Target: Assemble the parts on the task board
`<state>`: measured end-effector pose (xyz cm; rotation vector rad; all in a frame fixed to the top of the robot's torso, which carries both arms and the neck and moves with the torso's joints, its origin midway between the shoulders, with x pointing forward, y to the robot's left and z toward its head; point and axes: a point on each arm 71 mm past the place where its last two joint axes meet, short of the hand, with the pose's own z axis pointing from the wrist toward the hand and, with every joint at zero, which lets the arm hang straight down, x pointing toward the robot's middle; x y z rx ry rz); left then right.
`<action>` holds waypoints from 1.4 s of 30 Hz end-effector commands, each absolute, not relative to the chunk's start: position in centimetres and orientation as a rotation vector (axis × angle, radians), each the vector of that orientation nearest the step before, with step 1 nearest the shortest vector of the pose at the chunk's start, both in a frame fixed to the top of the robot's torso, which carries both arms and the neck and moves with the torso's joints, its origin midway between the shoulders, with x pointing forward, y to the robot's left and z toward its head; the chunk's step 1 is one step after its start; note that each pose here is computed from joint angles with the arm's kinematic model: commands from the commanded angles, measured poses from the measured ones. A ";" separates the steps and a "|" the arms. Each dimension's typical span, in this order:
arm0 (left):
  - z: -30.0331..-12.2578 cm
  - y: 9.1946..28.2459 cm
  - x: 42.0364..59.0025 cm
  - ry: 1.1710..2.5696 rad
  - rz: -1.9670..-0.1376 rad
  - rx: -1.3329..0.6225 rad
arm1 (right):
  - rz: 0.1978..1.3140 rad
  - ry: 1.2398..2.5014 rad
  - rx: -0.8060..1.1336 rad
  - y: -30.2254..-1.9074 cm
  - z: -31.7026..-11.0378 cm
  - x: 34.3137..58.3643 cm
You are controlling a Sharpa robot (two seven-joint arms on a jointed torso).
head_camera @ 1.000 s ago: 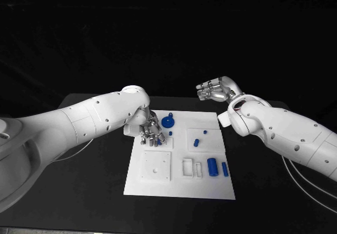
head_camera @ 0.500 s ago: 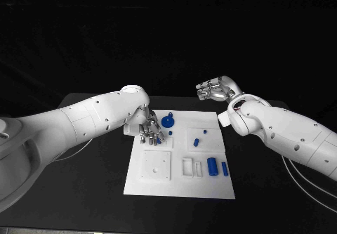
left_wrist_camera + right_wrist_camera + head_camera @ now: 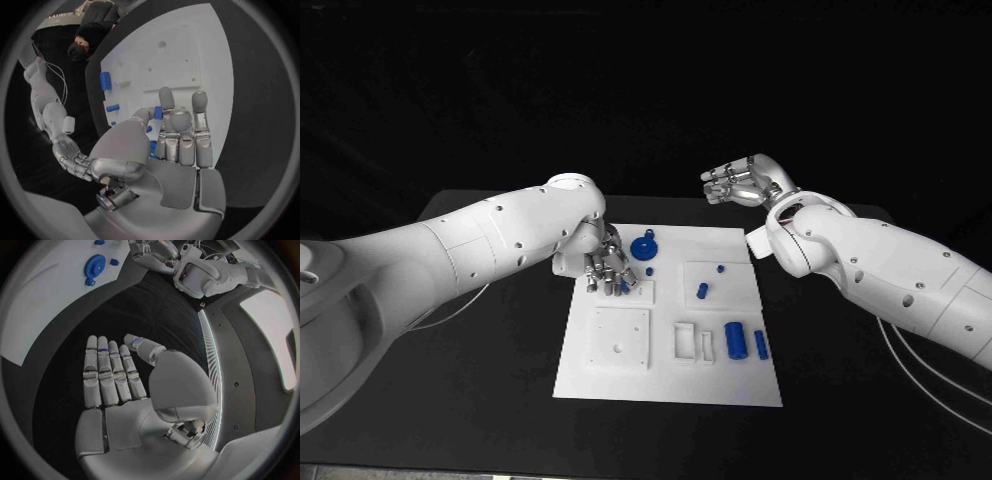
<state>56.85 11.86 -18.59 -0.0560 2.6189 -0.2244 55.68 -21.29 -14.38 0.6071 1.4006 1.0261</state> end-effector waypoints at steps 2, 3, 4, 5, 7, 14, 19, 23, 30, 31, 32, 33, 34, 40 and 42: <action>-18.7 11.6 56.7 2.627 -0.224 -0.045 | 1.035 1.409 0.589 -21.1 -14.4 55.6; -18.8 11.5 56.7 2.629 -0.224 -0.043 | 1.035 1.409 0.589 -21.1 -14.4 55.6; -18.8 11.5 56.7 2.631 -0.224 -0.041 | 1.035 1.409 0.589 -21.1 -14.4 55.6; -18.8 11.5 56.7 2.633 -0.224 -0.039 | 1.035 1.409 0.589 -21.1 -14.4 55.6; -18.8 11.5 56.7 2.636 -0.225 -0.036 | 1.036 1.410 0.589 -21.1 -14.4 55.6; -18.9 11.2 56.5 2.645 -0.233 -0.029 | 1.037 1.410 0.588 -21.0 -14.4 55.6; -18.9 11.2 56.5 2.650 -0.230 -0.025 | 1.038 1.410 0.588 -21.0 -14.4 55.6; -18.9 11.3 56.4 2.660 -0.225 -0.016 | 1.038 1.410 0.587 -21.0 -14.4 55.6; -19.1 11.2 56.4 2.671 -0.219 -0.008 | 1.038 1.410 0.587 -21.0 -14.4 55.6; -19.2 11.2 56.4 2.672 -0.218 -0.008 | 1.038 1.410 0.587 -21.0 -14.4 55.6; -19.2 11.2 56.4 2.672 -0.217 -0.008 | 1.038 1.410 0.587 -21.0 -14.4 55.6; -19.2 11.2 56.4 2.673 -0.215 -0.008 | 1.038 1.410 0.587 -21.0 -14.4 55.6; -19.2 11.2 56.4 2.673 -0.214 -0.009 | 1.038 1.410 0.587 -21.0 -14.4 55.6; -19.3 11.4 56.5 2.677 -0.206 -0.021 | 1.039 1.410 0.587 -21.0 -14.4 55.6; -19.4 11.4 56.6 2.677 -0.204 -0.027 | 1.039 1.410 0.587 -21.0 -14.3 55.6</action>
